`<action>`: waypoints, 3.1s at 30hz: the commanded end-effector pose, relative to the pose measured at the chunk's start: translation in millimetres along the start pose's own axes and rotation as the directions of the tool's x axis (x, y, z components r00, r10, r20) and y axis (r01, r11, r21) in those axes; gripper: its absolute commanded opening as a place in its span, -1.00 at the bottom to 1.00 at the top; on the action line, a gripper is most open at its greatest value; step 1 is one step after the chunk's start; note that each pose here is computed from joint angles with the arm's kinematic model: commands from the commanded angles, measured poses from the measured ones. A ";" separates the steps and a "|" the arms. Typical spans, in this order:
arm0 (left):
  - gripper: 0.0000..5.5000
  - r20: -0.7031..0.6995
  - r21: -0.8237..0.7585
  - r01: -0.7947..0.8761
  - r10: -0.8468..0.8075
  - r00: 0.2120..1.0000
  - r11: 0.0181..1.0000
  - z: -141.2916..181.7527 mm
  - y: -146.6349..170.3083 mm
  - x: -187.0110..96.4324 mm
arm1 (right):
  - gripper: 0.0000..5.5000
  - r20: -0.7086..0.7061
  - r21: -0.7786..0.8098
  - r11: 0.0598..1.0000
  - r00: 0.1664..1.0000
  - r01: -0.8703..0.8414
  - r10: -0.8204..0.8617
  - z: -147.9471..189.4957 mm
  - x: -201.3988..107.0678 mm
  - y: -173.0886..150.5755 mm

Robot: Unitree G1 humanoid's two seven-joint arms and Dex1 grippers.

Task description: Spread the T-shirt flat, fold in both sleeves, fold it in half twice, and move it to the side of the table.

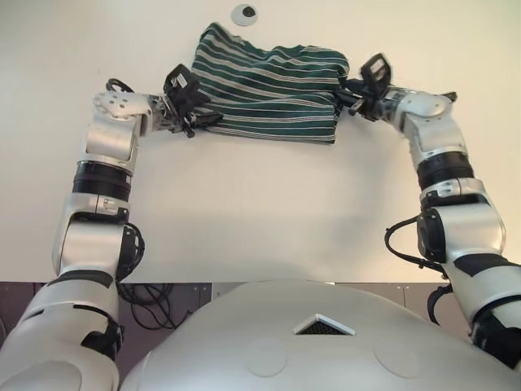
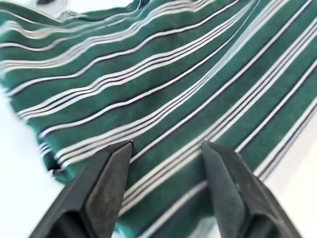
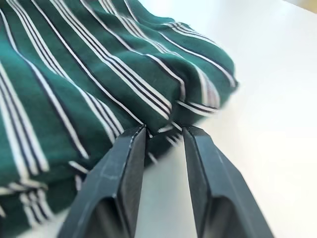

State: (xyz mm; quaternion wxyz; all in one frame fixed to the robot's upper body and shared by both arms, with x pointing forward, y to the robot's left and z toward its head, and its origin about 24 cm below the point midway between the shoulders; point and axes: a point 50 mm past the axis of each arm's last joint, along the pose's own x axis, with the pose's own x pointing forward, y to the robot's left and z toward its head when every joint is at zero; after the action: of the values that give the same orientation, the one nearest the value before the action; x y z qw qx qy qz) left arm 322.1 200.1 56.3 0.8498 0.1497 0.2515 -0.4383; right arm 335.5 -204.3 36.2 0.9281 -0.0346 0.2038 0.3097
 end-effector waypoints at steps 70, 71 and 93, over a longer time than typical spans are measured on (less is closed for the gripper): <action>-0.08 0.002 0.190 0.618 -0.630 0.776 0.762 14.3 -74.3 -94.6 | -0.52 0.173 0.106 0.993 0.984 -0.050 0.031 21.8 -40.5 48.5; -0.08 0.038 0.180 0.556 -0.570 0.821 0.812 17.1 -65.7 -91.3 | -0.52 0.177 0.079 0.994 0.982 -0.074 0.059 25.3 -32.1 53.8; -0.08 0.215 0.022 -0.287 0.275 0.937 0.958 6.5 15.3 -15.0 | -0.52 0.140 -0.084 0.894 0.883 -0.440 0.447 31.2 59.4 84.0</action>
State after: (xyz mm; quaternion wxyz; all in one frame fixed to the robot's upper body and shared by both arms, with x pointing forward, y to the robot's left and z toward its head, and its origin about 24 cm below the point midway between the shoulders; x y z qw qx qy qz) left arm 325.1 219.2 67.3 0.9226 0.1578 0.1307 -0.3269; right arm 336.0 -101.4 40.4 0.8489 0.0226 0.1359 0.5103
